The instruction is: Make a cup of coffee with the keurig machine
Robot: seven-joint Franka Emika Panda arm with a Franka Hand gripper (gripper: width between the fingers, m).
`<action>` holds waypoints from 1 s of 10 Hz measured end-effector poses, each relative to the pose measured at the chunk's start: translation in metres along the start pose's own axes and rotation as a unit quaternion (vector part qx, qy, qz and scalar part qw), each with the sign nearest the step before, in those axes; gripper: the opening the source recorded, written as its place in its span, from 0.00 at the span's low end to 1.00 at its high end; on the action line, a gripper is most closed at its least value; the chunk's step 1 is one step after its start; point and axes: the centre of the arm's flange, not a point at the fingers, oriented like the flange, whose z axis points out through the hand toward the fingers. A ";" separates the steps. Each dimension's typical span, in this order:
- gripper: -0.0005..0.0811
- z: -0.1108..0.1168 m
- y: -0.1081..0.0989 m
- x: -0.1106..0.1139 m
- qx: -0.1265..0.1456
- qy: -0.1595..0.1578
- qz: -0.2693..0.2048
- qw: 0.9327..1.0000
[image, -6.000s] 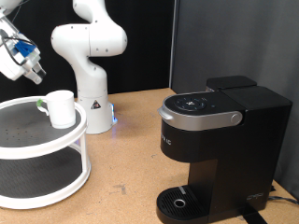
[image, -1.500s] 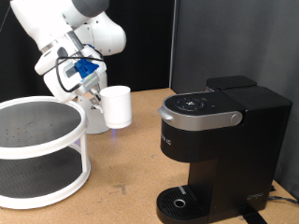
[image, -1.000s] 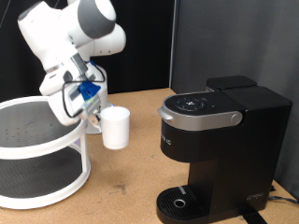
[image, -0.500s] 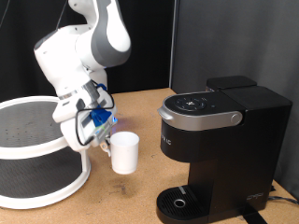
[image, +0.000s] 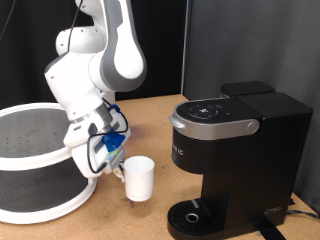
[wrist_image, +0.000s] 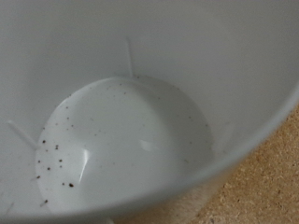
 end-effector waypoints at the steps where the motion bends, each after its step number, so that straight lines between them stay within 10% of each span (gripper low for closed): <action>1: 0.08 0.005 -0.003 0.005 0.003 0.001 -0.003 1.000; 10: 0.08 0.060 -0.048 0.058 0.020 0.011 -0.021 1.000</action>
